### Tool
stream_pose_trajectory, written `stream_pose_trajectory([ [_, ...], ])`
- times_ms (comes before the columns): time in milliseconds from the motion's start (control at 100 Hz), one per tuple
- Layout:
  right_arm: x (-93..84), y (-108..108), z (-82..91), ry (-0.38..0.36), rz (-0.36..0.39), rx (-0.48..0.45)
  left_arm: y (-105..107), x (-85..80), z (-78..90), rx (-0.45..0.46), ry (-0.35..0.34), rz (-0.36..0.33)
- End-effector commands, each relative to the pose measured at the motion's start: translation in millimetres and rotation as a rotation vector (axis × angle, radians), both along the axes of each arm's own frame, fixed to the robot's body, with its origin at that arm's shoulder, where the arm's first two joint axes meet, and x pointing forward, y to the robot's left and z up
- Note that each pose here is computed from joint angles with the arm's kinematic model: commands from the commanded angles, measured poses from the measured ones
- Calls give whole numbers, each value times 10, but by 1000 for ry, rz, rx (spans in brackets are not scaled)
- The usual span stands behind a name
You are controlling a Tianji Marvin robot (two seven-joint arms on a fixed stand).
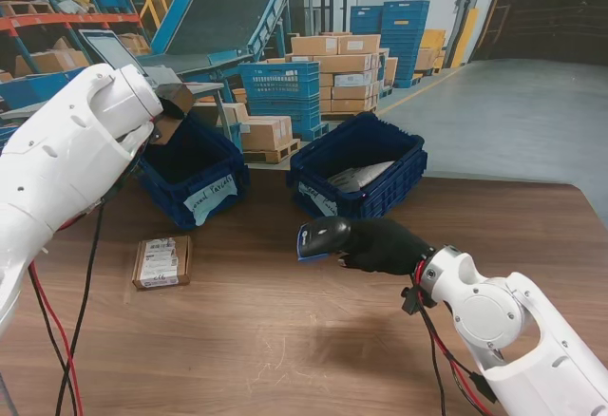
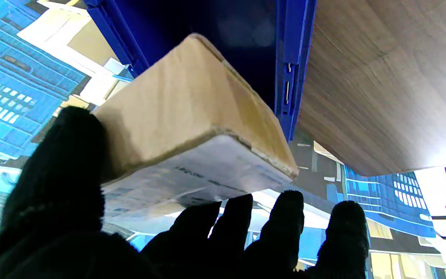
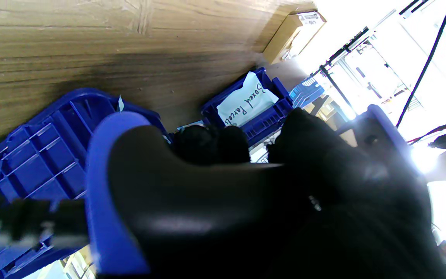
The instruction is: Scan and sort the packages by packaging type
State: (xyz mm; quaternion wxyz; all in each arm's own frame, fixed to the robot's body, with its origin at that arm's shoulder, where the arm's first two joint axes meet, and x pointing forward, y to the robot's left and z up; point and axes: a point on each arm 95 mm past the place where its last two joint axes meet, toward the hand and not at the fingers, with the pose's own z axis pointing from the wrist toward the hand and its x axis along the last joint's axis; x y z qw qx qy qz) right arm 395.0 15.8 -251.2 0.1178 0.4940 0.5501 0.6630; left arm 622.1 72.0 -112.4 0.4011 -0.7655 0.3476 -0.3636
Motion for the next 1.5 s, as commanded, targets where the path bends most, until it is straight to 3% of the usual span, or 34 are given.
stream_pose_trajectory([
  [0,-36,13,-17,13,11,-3,-105,26,45,-9,14,-37],
  [310,-53,-20,-21,18,3,1,-171,92,81,-20,63,-72],
  [550,-57,-38,-28,22,0,2,-172,101,87,-13,53,-75],
  [750,-55,-36,-31,17,-1,6,-145,18,113,-15,35,-79],
  [990,-69,-19,10,-9,-3,13,-77,-243,98,-22,24,-115],
  [1240,-104,10,67,-42,-7,21,74,-636,37,-23,-5,-147],
  [1490,-137,39,142,-75,-17,29,240,-1055,-57,-81,-65,-157],
])
